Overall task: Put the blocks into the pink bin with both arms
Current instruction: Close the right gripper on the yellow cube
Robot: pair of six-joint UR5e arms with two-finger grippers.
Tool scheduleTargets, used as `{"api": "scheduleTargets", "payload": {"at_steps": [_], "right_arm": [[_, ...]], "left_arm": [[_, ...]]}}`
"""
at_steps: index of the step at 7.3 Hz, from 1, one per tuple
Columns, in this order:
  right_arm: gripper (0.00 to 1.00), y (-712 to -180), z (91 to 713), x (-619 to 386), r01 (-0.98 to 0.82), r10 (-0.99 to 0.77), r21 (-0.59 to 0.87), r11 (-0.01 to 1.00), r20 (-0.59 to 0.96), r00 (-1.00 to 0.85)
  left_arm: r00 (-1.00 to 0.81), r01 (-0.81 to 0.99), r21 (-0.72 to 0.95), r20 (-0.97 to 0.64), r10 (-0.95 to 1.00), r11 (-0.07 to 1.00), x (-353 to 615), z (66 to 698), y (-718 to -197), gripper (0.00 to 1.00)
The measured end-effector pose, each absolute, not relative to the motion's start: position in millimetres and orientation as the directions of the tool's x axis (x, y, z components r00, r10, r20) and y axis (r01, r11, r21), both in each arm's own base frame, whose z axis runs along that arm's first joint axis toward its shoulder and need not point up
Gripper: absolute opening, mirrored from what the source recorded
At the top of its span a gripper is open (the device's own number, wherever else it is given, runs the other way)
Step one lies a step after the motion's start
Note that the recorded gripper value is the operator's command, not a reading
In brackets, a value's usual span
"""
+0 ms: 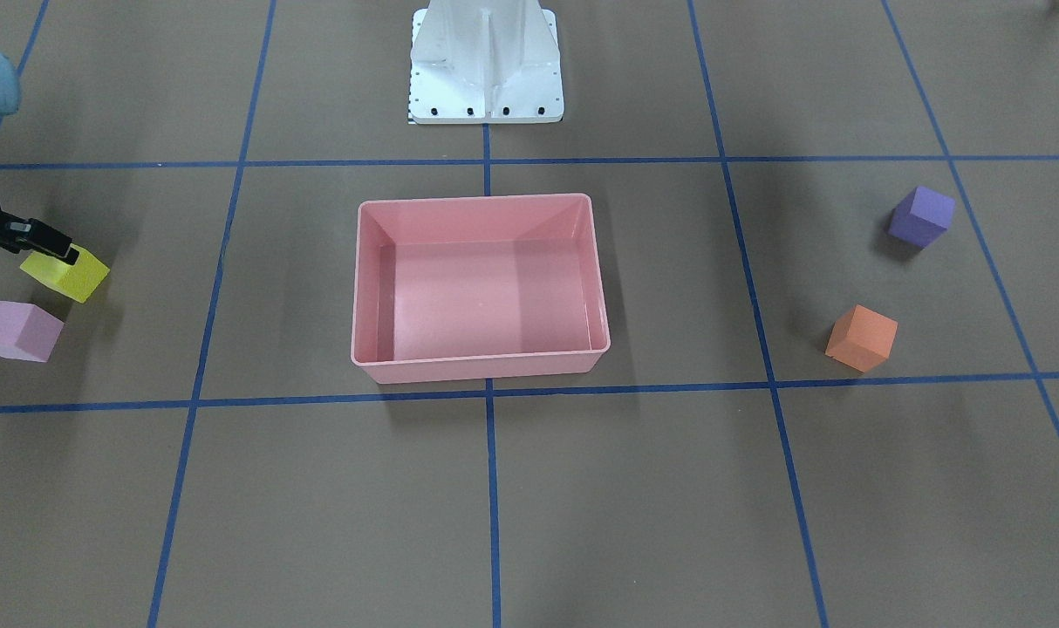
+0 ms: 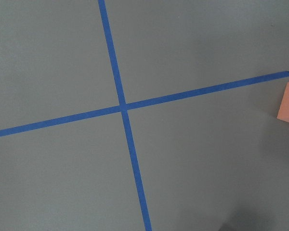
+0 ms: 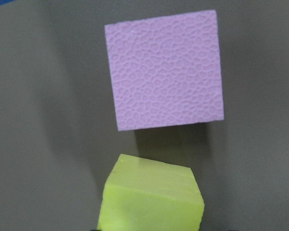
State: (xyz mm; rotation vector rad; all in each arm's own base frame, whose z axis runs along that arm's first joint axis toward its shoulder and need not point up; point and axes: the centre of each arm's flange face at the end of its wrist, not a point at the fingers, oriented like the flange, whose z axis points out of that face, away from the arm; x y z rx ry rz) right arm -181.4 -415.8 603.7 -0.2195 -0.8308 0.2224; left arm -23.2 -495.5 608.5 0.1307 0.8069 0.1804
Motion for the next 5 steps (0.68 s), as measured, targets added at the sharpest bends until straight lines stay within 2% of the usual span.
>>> {"api": "scheduleTargets", "payload": {"at_steps": [5], "right_arm": [[0.91,-418.7,602.1,-184.7,-0.136,0.313,-0.299,0.944,0.692,0.651]], "left_arm": [[0.678,-0.111,0.183,-0.705,0.209,0.977,-23.2,609.2,-495.4,1.0]]}}
